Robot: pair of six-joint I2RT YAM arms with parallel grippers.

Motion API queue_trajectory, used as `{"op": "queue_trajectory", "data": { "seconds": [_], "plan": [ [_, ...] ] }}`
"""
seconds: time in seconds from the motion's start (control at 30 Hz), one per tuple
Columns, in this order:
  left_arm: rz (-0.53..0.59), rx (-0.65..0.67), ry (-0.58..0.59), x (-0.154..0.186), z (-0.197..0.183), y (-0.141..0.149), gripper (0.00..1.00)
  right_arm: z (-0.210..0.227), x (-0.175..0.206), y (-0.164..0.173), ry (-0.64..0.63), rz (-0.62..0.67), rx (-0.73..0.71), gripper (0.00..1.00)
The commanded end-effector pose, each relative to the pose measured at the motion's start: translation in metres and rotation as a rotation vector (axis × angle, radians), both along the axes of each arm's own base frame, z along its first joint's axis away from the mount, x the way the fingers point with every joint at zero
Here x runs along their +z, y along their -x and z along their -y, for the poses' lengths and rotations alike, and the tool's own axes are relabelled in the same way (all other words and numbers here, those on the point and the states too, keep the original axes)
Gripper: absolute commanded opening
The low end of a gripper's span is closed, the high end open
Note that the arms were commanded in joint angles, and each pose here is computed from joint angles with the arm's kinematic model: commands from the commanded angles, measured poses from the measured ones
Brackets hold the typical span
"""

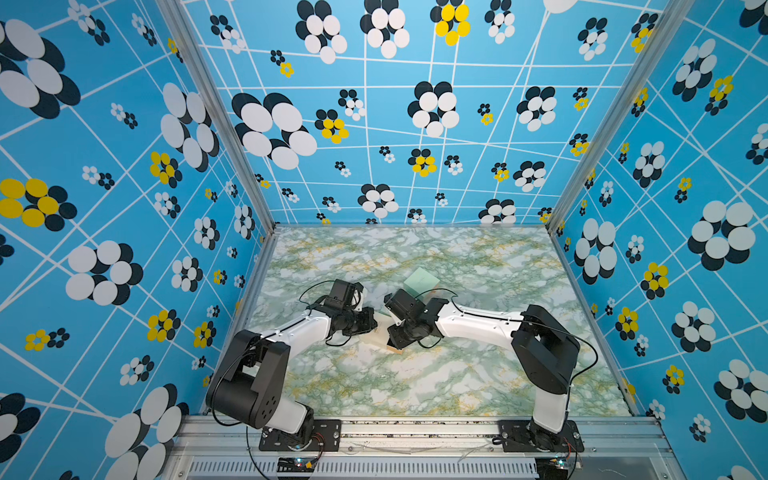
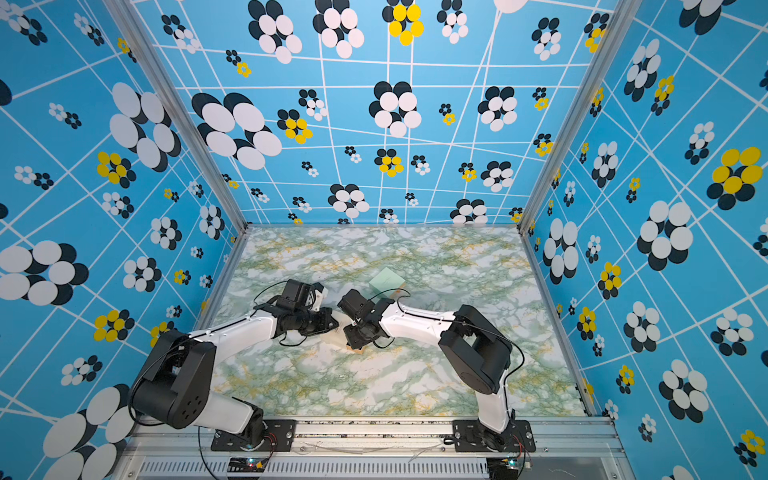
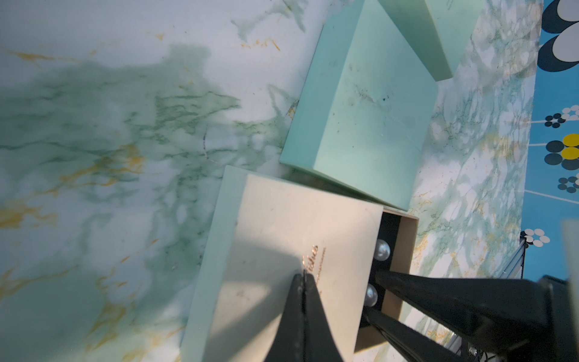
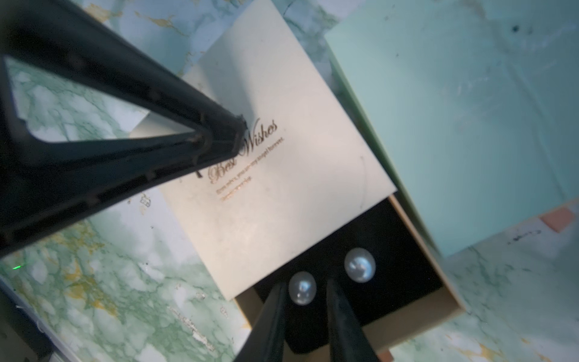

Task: Take out the earrings from the drawer-style jewelry box
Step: Pick up the earring from the drawer.

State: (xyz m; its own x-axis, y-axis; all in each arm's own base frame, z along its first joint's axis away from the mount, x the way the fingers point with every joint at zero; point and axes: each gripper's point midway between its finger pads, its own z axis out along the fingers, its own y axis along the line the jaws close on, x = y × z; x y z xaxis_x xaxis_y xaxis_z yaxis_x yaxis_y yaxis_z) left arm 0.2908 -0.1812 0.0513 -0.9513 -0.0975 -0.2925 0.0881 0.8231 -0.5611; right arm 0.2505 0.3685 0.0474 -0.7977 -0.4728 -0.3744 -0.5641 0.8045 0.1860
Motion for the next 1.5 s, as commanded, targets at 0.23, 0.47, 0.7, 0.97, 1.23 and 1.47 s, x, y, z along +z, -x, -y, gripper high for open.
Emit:
{"op": "queue_trajectory", "data": {
  "seconds": [0.23,0.47,0.7,0.97,1.23,1.47],
  "plan": [
    [-0.192,0.008,-0.141,-0.047,-0.024,0.04,0.0,-0.002,-0.005,-0.001,0.036,0.011,0.017,0.26],
    [-0.191,0.008,-0.142,-0.047,-0.024,0.04,0.0,-0.001,-0.007,-0.001,0.041,0.007,0.016,0.25],
    [-0.194,0.009,-0.143,-0.048,-0.024,0.04,0.0,0.001,-0.011,0.001,0.05,0.003,0.016,0.22],
    [-0.196,0.009,-0.144,-0.048,-0.025,0.041,0.0,0.002,-0.006,0.0,0.046,0.014,0.014,0.19],
    [-0.194,0.008,-0.143,-0.048,-0.024,0.041,0.0,0.002,-0.004,0.001,0.041,0.015,0.011,0.14],
    [-0.195,0.009,-0.143,-0.048,-0.025,0.041,0.0,0.001,0.003,0.0,0.024,0.023,0.01,0.1]
  ]
}}
